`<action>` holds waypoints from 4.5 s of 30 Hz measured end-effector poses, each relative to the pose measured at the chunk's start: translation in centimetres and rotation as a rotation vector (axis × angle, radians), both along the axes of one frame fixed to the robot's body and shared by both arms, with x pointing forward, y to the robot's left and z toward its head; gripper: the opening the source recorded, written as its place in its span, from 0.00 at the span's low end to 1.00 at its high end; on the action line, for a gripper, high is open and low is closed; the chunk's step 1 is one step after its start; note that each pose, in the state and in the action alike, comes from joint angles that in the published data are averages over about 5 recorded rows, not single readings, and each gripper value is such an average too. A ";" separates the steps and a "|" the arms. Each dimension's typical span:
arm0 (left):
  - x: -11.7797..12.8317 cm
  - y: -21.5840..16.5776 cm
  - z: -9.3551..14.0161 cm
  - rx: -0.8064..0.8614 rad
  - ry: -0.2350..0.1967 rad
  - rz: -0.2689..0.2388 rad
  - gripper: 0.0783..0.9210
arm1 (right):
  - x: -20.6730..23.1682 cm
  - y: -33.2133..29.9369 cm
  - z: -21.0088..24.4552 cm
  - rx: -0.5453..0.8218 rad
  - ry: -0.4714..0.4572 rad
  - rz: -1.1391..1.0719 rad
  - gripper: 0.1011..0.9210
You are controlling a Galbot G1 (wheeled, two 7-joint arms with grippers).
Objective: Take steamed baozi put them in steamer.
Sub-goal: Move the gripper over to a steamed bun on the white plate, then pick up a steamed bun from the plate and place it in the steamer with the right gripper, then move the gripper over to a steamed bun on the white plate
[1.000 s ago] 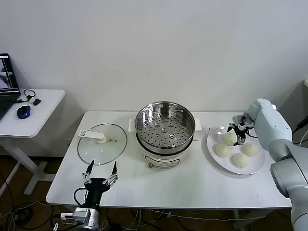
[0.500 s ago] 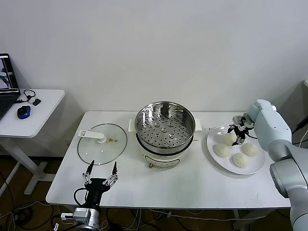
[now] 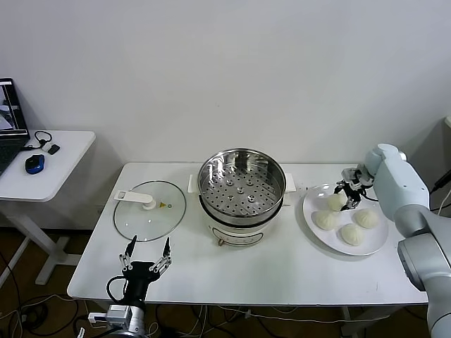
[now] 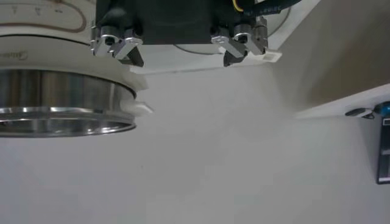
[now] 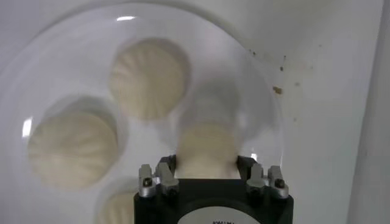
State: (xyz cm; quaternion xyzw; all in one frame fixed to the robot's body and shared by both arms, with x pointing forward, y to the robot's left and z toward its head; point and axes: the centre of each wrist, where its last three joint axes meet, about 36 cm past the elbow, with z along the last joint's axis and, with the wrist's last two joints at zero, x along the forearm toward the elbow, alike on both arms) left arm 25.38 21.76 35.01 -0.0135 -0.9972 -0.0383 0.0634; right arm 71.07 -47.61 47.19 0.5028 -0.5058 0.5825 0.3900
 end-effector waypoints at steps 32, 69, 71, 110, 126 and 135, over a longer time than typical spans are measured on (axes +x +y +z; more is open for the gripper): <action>-0.5 -0.5 0.5 -0.004 -0.010 -0.005 0.88 | 0.5 20.0 22.3 -0.085 -0.203 0.658 0.62; 0.0 -0.4 1.4 -0.001 -0.032 0.005 0.88 | 4.6 38.2 14.4 -0.197 -0.112 0.945 0.62; -0.1 -0.4 1.4 -0.001 -0.031 0.005 0.88 | 4.8 38.3 14.1 -0.197 -0.110 0.940 0.62; -0.3 -0.2 1.2 0.002 -0.027 0.012 0.88 | 4.3 35.2 18.8 -0.142 -0.108 0.897 0.88; -0.3 -0.7 1.1 -0.011 -0.027 0.000 0.88 | 2.4 17.2 19.4 0.138 -0.017 0.305 0.88; -0.3 -0.9 1.2 -0.016 -0.029 -0.006 0.88 | -0.8 8.1 14.9 0.200 0.060 0.027 0.88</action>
